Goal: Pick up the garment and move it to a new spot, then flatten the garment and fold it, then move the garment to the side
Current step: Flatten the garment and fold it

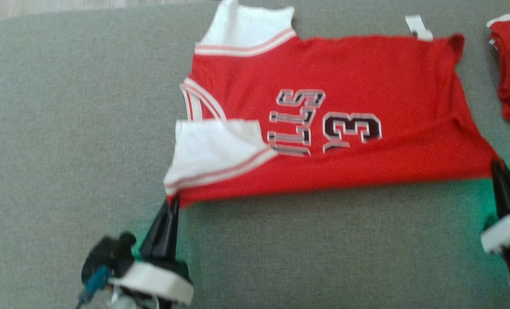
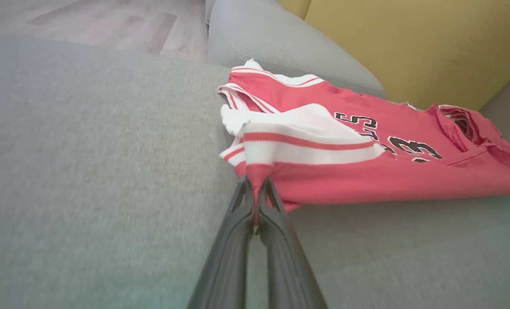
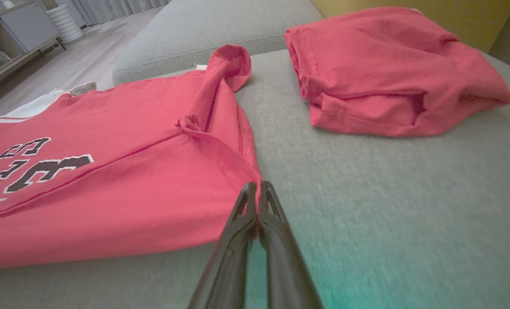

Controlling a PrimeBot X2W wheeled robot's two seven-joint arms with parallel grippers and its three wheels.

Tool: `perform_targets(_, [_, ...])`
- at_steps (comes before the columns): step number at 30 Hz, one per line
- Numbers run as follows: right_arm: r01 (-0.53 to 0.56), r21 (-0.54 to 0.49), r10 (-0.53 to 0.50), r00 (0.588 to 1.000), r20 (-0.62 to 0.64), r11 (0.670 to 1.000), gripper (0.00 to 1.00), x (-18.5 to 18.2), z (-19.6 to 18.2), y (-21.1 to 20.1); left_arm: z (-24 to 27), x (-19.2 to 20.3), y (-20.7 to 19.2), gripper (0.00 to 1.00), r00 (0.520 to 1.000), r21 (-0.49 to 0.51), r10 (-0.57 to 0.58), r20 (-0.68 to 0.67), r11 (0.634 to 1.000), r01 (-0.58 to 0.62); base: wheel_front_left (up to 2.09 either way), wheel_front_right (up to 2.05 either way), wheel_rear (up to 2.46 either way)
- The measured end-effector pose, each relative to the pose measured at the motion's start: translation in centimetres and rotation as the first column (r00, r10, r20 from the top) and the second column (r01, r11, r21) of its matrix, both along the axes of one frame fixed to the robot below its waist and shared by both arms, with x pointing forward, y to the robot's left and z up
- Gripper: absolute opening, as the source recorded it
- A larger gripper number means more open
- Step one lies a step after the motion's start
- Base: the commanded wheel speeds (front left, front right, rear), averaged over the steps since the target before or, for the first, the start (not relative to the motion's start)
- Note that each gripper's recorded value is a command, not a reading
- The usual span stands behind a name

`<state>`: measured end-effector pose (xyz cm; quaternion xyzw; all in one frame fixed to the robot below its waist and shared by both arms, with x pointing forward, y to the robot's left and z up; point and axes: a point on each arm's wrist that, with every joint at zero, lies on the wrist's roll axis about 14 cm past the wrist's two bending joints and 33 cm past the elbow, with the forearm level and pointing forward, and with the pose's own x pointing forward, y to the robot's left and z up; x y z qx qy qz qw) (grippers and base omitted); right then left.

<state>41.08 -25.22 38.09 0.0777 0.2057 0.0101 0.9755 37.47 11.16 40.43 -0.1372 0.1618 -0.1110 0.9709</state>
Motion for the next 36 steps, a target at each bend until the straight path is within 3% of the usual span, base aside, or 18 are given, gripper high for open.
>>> perform_targets(8, [0.020, -0.004, -0.020, 0.996, -0.092, 1.000, 0.00, -5.2, -0.9, -1.4, -1.4, -5.6, -0.6, 0.00, 0.989, -0.023, -0.028, -0.146, 0.999, 0.025, 0.00, 0.00, 0.00])
perform_targets(9, [0.024, -0.002, -0.024, 0.995, -0.102, 1.000, 0.73, -5.5, -0.9, -1.4, -1.4, -5.9, -0.8, 0.00, 0.987, -0.030, -0.035, -0.156, 0.999, 0.030, 0.00, 0.00, 0.00])
perform_targets(10, [0.022, -0.004, -0.023, 0.995, -0.096, 1.000, 1.00, -5.4, -0.8, -1.4, -1.4, -6.1, -0.9, 0.39, 0.985, -0.039, -0.040, -0.170, 0.999, 0.034, 0.00, 0.00, 0.00])
perform_targets(11, [0.016, -0.002, -0.016, 0.996, -0.090, 1.000, 1.00, -5.3, -0.5, -1.2, -1.3, -6.1, -1.0, 1.00, 0.983, -0.043, -0.046, -0.176, 0.998, 0.039, 0.00, 0.00, 0.00])
perform_targets(15, [0.003, 0.018, -0.002, 1.000, -0.022, 1.000, 1.00, -4.5, 1.3, -0.1, -0.2, -5.2, -0.7, 1.00, 0.985, -0.023, -0.071, -0.156, 0.997, 0.069, 0.00, 0.00, 0.00])
perform_targets(18, [-0.009, 0.007, 0.009, 1.000, 0.007, 1.000, 1.00, -3.9, 2.0, 0.1, 2.5, -2.4, -1.0, 1.00, 0.991, -0.007, -0.113, -0.070, 0.994, 0.112, 0.00, 0.00, 0.00])
perform_targets(21, [-0.018, -0.006, 0.018, 0.999, 0.029, 1.000, 1.00, -2.7, 2.4, 0.2, 6.7, 2.7, -1.9, 1.00, 0.976, 0.033, -0.206, 0.072, 0.978, 0.204, 0.00, 0.00, 0.00])
perform_targets(22, [-0.021, -0.006, 0.022, 0.998, 0.050, 1.000, 1.00, -1.4, 2.6, 0.4, 9.3, 6.6, -2.7, 1.00, 0.948, 0.075, -0.283, 0.146, 0.959, 0.275, 0.00, 0.00, 0.00])
perform_targets(24, [-0.031, -0.008, 0.031, 0.998, 0.060, 0.999, 1.00, -0.2, 2.5, 0.8, 10.8, 10.5, -3.0, 1.00, 0.928, 0.128, -0.336, 0.162, 0.939, 0.318, 0.00, 0.00, 0.00])
perform_targets(30, [-0.032, -0.019, 0.033, 0.997, 0.069, 0.999, 1.00, 1.4, 2.2, 1.1, 8.5, 18.7, -3.6, 1.00, 0.906, 0.242, -0.419, -0.053, 0.875, 0.419, 0.00, 0.00, 0.00])
perform_targets(36, [0.023, -0.029, -0.022, 0.999, 0.039, 0.999, 1.00, 0.4, 0.8, -0.4, 3.5, 21.7, -4.1, 1.00, 0.859, 0.266, -0.430, -0.278, 0.825, 0.499, 0.00, 0.00, 0.00])
